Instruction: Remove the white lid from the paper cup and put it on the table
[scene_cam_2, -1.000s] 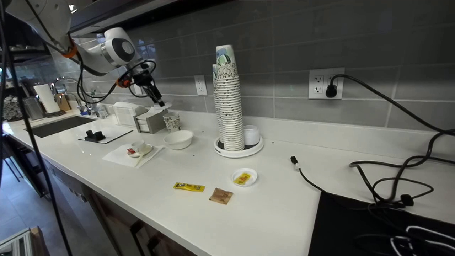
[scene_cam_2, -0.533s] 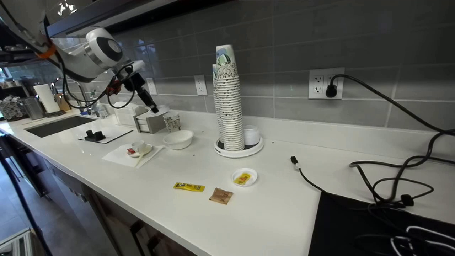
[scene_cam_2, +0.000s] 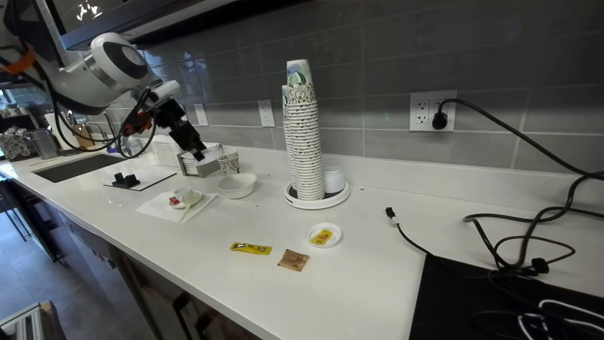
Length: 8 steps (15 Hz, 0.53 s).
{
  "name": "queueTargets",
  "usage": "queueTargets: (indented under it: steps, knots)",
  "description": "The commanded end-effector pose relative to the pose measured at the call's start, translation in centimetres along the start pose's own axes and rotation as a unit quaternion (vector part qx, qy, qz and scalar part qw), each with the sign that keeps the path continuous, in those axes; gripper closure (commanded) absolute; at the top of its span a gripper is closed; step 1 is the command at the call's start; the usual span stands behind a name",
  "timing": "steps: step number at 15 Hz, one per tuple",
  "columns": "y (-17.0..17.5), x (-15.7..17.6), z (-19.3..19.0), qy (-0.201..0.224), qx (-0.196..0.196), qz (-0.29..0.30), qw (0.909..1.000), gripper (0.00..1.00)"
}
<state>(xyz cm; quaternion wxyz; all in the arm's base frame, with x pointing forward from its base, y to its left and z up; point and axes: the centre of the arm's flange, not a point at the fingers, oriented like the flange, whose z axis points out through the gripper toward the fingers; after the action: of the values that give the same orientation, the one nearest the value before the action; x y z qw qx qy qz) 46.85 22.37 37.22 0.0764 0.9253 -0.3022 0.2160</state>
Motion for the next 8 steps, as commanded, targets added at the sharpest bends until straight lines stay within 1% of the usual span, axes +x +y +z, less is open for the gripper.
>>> queueTargets:
  steps: [1, 3, 4, 6, 8]
  knots:
    - [0.0, -0.1, -0.1, 0.0, 0.001, 0.0, 1.0, 0.17]
    - [-0.1, -0.3, -0.1, 0.0, 0.001, 0.0, 1.0, 0.17]
    - [-0.2, -0.3, -0.2, 0.0, 0.002, 0.0, 1.0, 0.42]
    - [-1.7, 0.9, 1.2, -0.019, 0.006, -0.01, 0.9998, 0.42]
    - [-1.7, 2.5, 3.1, -0.029, 0.004, -0.007, 0.9995, 0.42]
